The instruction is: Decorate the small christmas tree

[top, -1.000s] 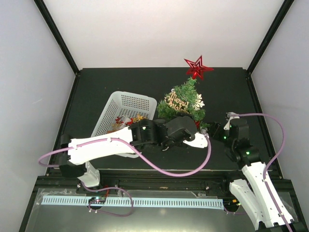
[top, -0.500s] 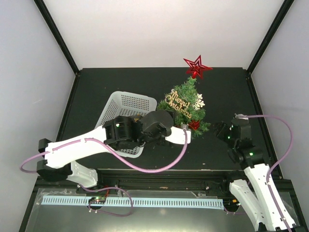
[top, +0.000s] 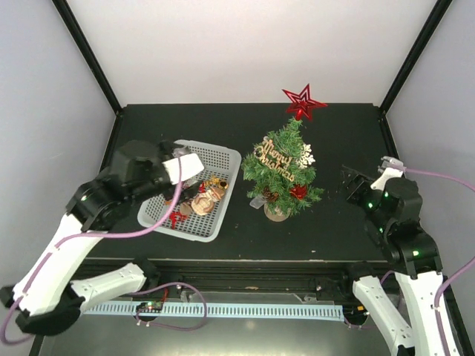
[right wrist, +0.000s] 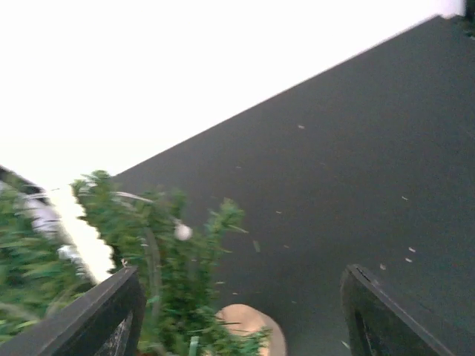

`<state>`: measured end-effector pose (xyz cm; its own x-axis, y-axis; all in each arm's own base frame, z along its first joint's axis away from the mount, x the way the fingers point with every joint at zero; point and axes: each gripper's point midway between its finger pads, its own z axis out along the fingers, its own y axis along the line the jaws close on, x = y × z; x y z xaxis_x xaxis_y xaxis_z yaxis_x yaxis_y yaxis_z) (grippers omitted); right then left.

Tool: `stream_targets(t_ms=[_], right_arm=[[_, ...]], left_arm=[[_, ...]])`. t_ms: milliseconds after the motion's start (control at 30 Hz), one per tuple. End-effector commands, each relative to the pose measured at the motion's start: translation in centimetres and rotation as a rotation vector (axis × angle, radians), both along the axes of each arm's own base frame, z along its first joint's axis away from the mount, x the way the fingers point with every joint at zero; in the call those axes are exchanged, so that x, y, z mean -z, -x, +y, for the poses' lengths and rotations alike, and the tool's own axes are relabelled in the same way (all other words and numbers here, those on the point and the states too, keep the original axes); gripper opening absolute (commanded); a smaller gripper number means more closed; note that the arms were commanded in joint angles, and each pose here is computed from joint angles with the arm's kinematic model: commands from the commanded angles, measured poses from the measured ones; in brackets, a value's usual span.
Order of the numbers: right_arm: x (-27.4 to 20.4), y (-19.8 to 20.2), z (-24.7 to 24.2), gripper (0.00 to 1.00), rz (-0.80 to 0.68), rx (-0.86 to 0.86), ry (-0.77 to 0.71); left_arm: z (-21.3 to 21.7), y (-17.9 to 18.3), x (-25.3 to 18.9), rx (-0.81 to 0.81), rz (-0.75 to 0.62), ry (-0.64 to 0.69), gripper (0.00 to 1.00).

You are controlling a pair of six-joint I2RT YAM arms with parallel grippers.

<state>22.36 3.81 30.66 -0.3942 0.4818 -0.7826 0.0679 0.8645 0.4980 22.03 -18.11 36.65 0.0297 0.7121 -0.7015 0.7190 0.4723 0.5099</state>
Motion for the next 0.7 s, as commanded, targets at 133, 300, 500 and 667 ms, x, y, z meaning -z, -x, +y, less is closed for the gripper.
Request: stream_targets(t_ms=[133,300,500,667], right_arm=[[-7.4,4.2,2.0,1.00,-0.158,-0.176,-0.001],[-10.5,7.8,1.6,1.00,-0.214,-0.206,-0.006],[-10.5,11.1,1.6,1.00,-0.156,-0.246,-0.018],[-9.4,13.1,1.3,1.00,-0.131,-0.256,-0.034]], left_arm=[[2.2,6.9,2.1,0.114,0.279,0.191,0.99],[3.0,8.3,2.0,0.111,0.322,0.272,0.99],[3.4,10.4,2.3,0.124,0.371,0.361,0.99],[3.8,11.5,2.8,0.117,0.386,0.397,0.99]])
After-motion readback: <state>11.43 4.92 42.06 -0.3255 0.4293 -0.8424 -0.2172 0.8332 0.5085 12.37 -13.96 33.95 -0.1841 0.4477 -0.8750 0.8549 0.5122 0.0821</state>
